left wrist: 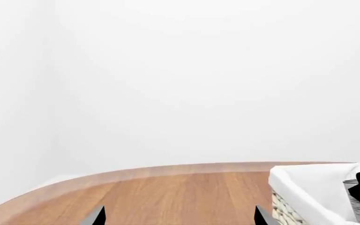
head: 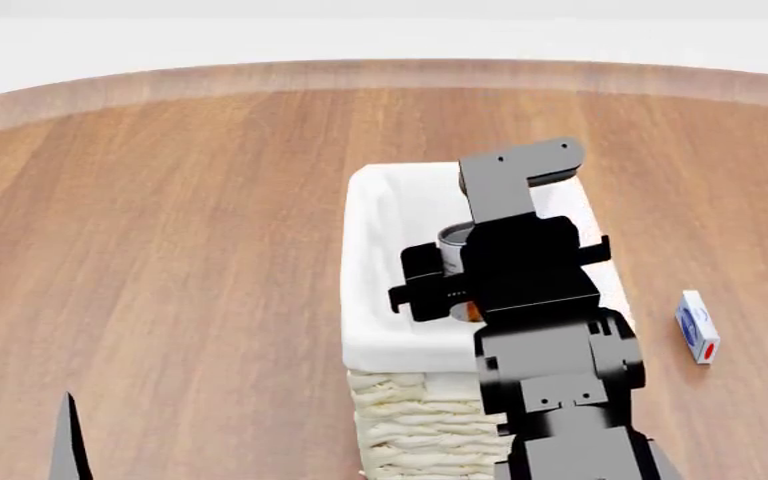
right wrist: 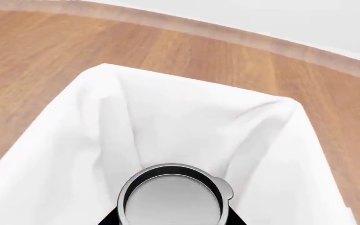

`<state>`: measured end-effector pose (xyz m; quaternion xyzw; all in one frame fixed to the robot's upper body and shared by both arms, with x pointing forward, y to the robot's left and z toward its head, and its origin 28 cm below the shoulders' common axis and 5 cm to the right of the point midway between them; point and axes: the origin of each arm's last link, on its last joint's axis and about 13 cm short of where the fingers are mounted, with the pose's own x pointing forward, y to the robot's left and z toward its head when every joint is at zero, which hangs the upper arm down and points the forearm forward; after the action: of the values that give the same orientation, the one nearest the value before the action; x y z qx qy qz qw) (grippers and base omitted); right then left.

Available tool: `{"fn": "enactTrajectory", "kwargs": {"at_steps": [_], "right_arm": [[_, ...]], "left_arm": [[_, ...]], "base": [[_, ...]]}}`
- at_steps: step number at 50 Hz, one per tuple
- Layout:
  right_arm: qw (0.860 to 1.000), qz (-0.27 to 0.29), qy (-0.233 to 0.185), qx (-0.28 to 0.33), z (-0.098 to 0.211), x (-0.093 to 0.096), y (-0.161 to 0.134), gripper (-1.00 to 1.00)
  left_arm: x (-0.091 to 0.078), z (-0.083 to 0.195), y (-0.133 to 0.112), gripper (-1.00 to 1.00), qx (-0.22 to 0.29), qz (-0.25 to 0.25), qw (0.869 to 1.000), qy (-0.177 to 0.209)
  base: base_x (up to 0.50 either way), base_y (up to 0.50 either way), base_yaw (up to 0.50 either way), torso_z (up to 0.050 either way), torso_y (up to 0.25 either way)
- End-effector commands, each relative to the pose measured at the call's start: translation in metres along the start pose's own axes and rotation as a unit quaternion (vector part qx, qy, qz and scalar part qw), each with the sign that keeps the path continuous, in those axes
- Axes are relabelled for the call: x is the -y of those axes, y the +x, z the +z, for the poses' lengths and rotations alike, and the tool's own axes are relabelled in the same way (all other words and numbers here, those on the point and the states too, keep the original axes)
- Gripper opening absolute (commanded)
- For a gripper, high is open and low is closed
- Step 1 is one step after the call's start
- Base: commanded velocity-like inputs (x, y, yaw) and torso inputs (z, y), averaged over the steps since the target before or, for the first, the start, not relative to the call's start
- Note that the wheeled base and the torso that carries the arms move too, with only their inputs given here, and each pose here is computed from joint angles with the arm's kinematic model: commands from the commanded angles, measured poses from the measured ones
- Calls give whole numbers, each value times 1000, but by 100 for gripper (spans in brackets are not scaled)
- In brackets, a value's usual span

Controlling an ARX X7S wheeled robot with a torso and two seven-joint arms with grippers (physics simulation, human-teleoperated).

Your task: Pick up the alphabet soup and put it in the basket.

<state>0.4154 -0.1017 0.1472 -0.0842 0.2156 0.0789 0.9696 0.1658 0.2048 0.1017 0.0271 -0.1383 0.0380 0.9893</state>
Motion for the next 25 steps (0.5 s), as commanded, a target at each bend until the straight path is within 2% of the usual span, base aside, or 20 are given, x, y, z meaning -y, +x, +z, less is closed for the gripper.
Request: {"fn": "enactTrajectory", "kwargs": {"at_steps": [1,10,11,25], "right_arm": [[1000,4,-1,-3,-5,0,1,-100],[1000,7,0,-3,-4,0,1,-100],[1000,7,2,-3,-4,0,0,100],[1000,5,6,11,-1,0,1,100]], "left_arm": [[0,0,0,100,0,0,1000,0],[0,0,0,100,0,1,1000,1],[0,0,0,100,0,1,1000,0],[-1,0,0,100,-1,2,1000,0]], "base": [[0,0,0,0,0],[0,0,0,0,1],[0,0,0,0,0],[0,0,0,0,0]]}}
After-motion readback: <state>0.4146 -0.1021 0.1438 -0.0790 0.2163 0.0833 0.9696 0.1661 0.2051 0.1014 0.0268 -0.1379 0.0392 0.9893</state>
